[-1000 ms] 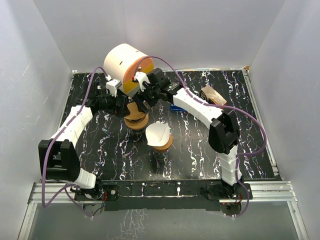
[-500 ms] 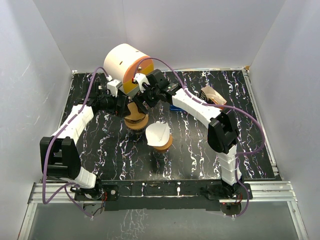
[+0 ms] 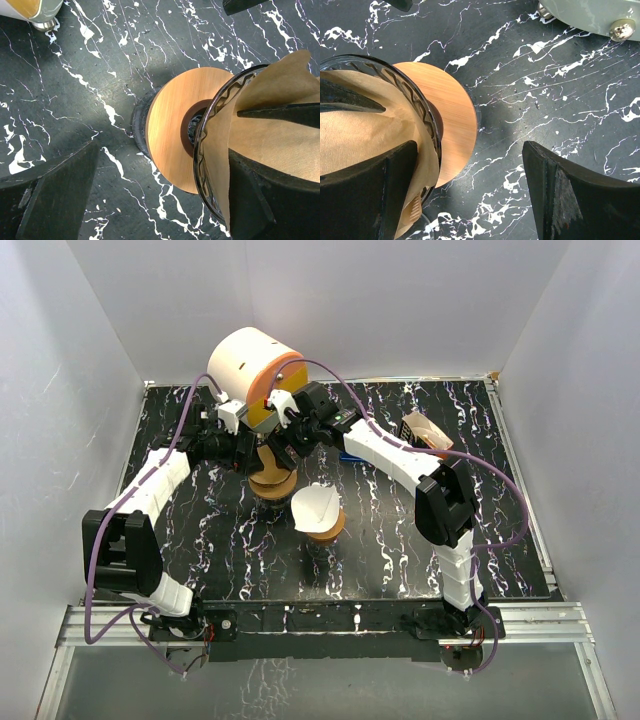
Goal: Place the coffee filter in the dripper
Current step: Adjust the coffee filter in the coffee dripper.
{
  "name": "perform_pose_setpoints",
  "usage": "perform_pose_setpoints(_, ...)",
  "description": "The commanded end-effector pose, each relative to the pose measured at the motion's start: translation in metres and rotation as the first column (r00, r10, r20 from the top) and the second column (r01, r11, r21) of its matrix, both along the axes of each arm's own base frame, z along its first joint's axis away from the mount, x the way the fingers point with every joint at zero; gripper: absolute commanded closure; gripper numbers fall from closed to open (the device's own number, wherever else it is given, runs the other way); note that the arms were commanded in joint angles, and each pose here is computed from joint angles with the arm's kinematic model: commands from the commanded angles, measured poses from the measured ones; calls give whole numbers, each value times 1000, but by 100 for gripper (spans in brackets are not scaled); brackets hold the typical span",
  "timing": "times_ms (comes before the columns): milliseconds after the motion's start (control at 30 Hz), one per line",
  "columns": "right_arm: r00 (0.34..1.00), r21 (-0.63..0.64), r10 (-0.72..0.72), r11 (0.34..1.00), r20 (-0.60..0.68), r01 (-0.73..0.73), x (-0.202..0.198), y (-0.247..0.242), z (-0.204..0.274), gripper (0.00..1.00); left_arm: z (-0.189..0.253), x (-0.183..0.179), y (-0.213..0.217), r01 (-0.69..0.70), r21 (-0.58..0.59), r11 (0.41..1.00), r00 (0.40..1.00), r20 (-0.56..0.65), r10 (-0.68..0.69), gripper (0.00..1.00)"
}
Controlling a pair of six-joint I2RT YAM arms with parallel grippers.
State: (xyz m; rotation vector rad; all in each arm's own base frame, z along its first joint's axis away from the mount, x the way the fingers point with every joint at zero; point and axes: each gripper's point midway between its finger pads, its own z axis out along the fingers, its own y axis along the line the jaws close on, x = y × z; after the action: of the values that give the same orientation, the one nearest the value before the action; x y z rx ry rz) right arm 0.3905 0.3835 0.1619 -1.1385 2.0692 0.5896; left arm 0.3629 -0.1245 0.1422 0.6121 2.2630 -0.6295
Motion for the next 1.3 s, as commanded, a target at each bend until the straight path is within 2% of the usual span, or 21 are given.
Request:
perform_pose_setpoints(0, 1000, -3, -1, 1000, 26, 1, 4, -2, 2, 16, -8, -2, 3, 9, 35, 999, 1000, -10, -9, 7)
perform_pose_setpoints(633, 999, 91, 48, 995, 8, -48, -6, 7, 32, 15, 21, -4, -14, 51, -71, 996, 998, 26, -49, 2)
perform_pose_setpoints(1267, 999, 116, 38, 992, 20, -40, -1, 5, 47, 14, 38, -5, -14, 74, -63, 995, 995, 68, -69, 1)
